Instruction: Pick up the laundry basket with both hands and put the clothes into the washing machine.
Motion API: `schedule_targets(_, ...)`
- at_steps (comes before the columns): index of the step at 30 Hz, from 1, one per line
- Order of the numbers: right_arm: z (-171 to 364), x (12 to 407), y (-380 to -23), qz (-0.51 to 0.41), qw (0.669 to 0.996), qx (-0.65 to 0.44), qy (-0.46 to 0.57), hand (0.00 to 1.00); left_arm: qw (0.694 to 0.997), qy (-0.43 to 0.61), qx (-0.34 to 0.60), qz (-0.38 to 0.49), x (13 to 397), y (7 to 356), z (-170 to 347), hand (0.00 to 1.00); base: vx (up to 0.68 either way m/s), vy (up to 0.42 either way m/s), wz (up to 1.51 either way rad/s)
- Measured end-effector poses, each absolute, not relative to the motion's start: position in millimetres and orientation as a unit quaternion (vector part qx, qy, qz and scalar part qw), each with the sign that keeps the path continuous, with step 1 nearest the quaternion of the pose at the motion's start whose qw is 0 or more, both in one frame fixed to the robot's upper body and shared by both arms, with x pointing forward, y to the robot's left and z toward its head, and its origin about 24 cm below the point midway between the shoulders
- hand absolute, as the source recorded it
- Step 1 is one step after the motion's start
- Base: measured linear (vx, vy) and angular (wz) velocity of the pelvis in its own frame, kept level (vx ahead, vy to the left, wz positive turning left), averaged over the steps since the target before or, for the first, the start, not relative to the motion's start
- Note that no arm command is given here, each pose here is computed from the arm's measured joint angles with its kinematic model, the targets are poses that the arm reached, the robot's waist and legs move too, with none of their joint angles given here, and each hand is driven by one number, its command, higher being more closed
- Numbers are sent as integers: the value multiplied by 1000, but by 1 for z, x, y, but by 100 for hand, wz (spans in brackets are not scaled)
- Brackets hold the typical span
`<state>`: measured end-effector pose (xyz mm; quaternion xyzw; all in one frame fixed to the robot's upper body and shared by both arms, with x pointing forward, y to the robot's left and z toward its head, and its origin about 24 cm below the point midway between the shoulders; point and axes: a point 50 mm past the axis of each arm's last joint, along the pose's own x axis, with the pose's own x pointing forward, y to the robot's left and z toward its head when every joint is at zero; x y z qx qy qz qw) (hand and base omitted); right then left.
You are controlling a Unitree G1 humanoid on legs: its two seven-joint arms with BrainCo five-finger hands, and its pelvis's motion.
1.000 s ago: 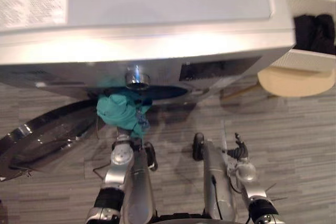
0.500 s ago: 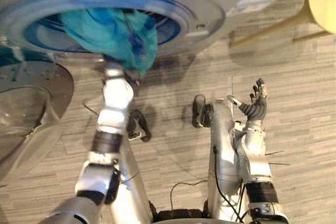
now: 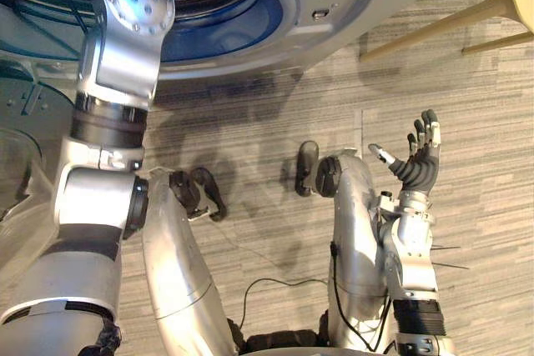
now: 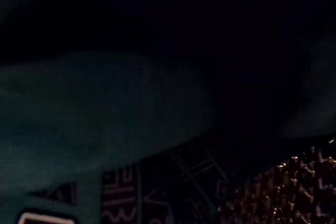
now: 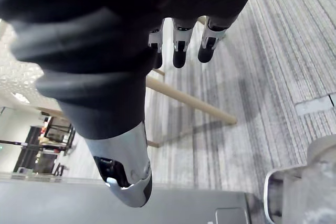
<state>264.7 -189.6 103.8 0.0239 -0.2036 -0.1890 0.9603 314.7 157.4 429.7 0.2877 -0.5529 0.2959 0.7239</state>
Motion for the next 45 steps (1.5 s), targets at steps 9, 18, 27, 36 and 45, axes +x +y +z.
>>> schedule_targets(9, 114, 262, -194, -185, 954, 12, -234, 0, 741, -521, 269, 327, 324, 173, 437, 0, 38, -6, -6)
schedule_targets(18, 114, 266, -192, -159, 960, 4, -230, 0, 773, -405, 443, 203, 367, 149, 405, 0, 25, -2, 3)
schedule_targets(27, 116, 274, -191, -127, 968, -13, -217, 0, 780, -368, 483, 151, 376, 136, 394, 0, 10, -25, 7)
schedule_targets(36, 110, 276, -179, -115, 972, -36, -203, 0, 774, -439, 433, 145, 355, 141, 374, 0, 41, -32, 7)
schedule_targets(45, 100, 272, -160, -116, 975, -33, -185, 0, 894, -330, 254, 162, 353, 178, 251, 0, 64, -30, 3)
